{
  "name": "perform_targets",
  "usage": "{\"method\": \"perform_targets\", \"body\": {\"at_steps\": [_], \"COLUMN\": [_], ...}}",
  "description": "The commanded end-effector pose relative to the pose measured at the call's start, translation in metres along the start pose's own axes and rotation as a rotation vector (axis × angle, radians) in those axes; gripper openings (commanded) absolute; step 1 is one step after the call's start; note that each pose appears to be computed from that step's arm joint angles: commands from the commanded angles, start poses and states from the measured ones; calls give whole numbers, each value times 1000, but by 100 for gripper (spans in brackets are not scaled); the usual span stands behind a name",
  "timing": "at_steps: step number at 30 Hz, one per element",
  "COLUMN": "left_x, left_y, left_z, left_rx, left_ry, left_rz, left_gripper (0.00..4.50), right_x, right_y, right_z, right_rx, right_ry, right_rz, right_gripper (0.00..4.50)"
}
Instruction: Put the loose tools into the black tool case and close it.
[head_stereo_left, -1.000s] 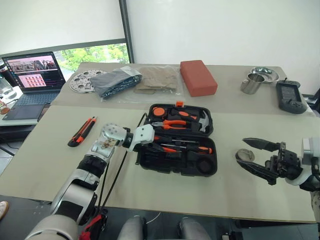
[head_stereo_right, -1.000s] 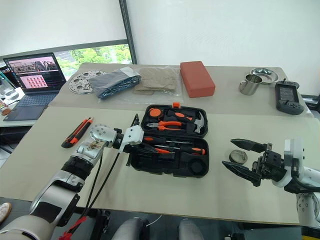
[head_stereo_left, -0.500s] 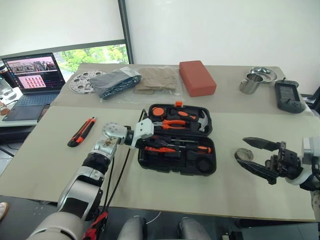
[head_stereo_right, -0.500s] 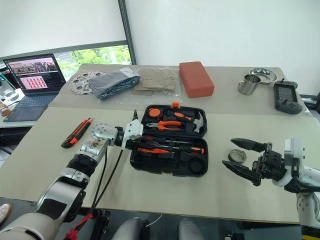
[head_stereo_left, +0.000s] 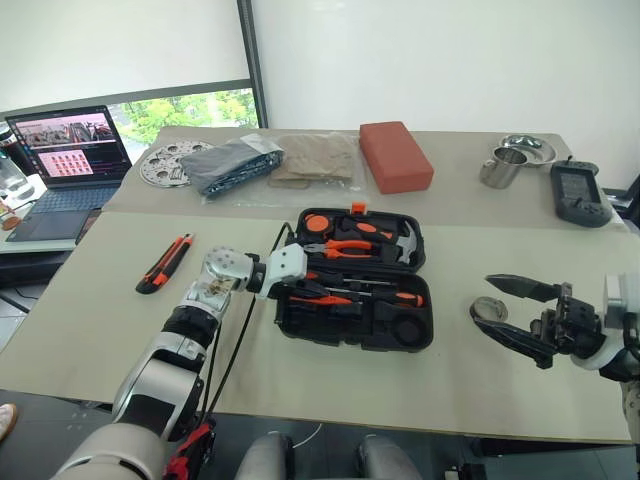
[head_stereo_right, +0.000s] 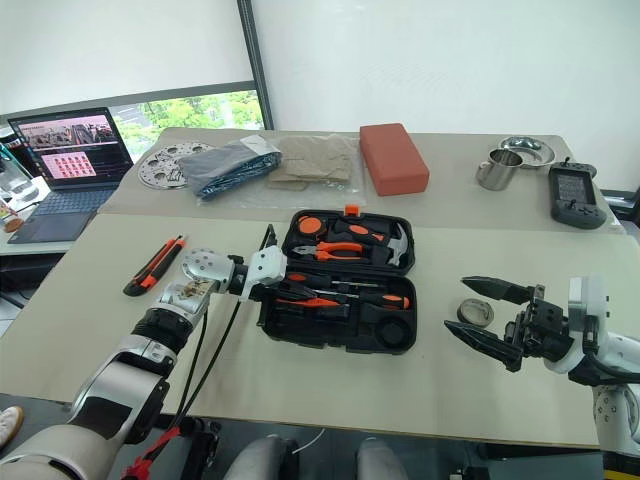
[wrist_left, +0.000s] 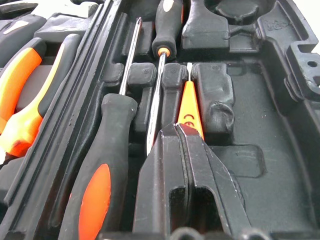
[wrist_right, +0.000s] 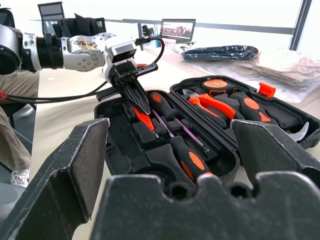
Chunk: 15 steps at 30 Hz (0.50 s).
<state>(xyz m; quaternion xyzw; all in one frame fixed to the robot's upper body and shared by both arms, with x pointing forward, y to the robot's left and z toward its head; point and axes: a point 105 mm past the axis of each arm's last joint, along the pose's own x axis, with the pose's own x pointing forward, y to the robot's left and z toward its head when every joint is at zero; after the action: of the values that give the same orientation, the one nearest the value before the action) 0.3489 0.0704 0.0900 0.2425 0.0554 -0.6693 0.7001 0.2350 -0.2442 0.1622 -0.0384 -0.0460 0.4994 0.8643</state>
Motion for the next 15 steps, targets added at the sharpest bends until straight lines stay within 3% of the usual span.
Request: {"method": "perform_targets", "body": {"at_steps": [1,7,10,13,15], "left_x": [-1,-21,-46,-80,-105], "left_y": [2,21,36,53,59], "left_z": [0,38,60,66,63], "left_rx": [10,33,15,-9,-38], "left_ry": [8,-141,-228,-260,-266], "left_rz": [11,143,302,524,656], "left_gripper": [4,4,4,4,55], "right_x": [0,-1,4,10,13], "right_y": [1,1,1,2,2], "right_z": [11,12,13,13,13], "right_rx": [-40,-35,-32,-26,-21], "right_ry": [-15,-9,-18,-30,-35], "right_rz": [7,14,32,62,78], "right_gripper": [450,450,450,450,450]}}
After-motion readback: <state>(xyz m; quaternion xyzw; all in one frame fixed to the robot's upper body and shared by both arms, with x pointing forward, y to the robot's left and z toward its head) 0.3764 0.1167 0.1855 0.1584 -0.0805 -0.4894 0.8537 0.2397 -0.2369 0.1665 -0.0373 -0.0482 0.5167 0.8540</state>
